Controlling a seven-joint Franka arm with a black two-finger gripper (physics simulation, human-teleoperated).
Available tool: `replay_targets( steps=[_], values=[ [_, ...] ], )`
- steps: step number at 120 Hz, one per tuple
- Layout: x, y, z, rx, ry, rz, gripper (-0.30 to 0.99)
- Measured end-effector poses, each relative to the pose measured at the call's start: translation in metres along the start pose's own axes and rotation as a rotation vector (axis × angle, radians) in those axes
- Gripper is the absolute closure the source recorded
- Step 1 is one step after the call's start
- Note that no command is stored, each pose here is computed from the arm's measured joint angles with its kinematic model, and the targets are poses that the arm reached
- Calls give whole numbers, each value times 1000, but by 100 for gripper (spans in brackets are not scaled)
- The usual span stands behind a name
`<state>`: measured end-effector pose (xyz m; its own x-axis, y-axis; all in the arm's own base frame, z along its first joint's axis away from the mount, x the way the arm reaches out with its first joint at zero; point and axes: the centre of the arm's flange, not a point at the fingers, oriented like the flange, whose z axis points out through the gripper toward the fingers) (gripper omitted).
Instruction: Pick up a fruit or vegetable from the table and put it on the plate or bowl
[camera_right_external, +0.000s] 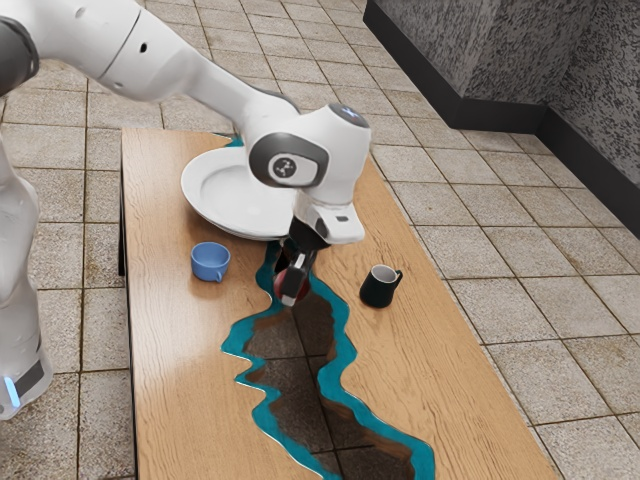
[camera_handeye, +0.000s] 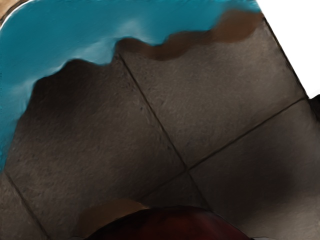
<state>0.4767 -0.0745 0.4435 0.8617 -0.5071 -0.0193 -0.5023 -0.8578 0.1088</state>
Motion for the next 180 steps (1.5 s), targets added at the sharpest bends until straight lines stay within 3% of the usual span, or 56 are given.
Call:
replay_targets(
  steps=[34, 66, 102, 156, 168, 180],
  values=[
    [-7, 8, -85, 79, 41, -29, 32],
    [-56, -48, -142, 115, 47, -212, 31],
    [-120, -126, -149, 107, 9, -472, 31],
    [-114, -184, -139, 136, -1, -573, 32],
    [-116, -186, -139, 134, -1, -584, 27],
    [-117, -186, -139, 132, -1, -588, 14]
  ],
)
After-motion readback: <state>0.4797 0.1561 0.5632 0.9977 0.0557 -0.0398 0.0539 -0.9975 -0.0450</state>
